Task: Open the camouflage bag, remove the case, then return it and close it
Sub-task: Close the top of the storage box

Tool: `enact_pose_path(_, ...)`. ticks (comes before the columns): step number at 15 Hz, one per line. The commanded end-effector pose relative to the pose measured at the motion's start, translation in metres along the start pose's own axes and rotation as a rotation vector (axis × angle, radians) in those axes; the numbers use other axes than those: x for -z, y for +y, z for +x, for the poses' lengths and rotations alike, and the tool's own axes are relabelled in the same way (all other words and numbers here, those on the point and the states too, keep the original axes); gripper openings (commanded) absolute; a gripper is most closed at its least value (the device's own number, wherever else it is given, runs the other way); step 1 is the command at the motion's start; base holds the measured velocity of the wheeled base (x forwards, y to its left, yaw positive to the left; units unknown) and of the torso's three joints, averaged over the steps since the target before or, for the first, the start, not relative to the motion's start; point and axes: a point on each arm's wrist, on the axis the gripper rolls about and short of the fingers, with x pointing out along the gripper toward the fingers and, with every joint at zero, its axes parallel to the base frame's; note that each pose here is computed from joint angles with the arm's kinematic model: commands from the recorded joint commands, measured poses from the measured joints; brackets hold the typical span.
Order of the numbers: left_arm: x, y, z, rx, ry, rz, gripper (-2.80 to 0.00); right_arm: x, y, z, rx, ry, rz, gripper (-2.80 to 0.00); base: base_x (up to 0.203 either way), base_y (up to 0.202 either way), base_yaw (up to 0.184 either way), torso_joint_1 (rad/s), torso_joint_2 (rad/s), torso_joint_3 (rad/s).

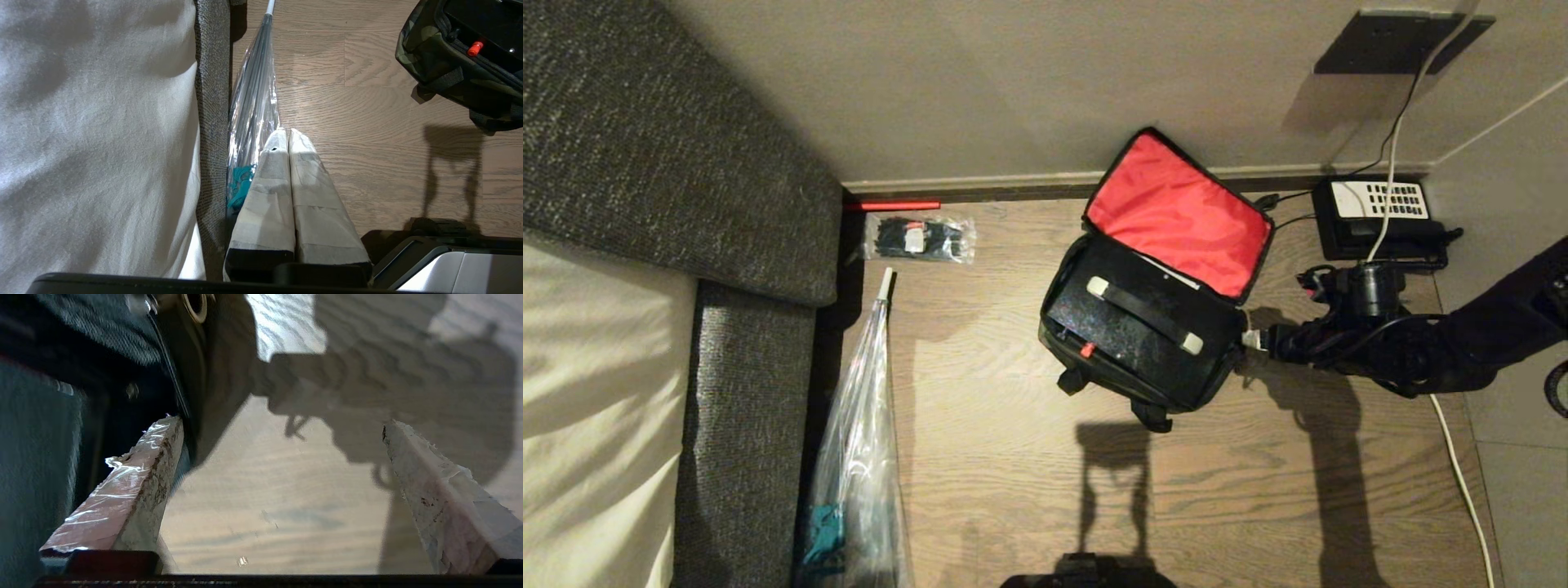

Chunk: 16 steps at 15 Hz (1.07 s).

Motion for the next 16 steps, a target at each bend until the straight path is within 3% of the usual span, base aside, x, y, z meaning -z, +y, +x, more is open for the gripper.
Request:
enact_pose_path(1,0.0,0.0,0.0,-0.001,0.0,0.0,-2.8,0.0018,-0.0004,0.0119,-0.002,-0.005,0.008,-2.8,0.0,0.0,0.0,0.0,0.0,0.0)
enact_pose_path(5,0.0,0.0,0.0,-0.001,0.0,0.0,-2.8,0.0054,0.0005,0.0159,-0.013,0.003,0.009,-2.8,0.0,0.0,0.0,0.0,0.0,0.0)
enact_pose_path(8,0.0,0.0,0.0,-0.001,0.0,0.0,-2.8,0.0052,0.0026,0.0136,-0.076,0.02,0.024,-2.8,0.0,0.0,0.0,0.0,0.0,0.0)
enact_pose_path(16,0.0,0.0,0.0,-0.001,0.0,0.0,-2.8,0.0011,0.0073,0.0122,-0.091,-0.003,0.006,-2.8,0.0,0.0,0.0,0.0,0.0,0.0)
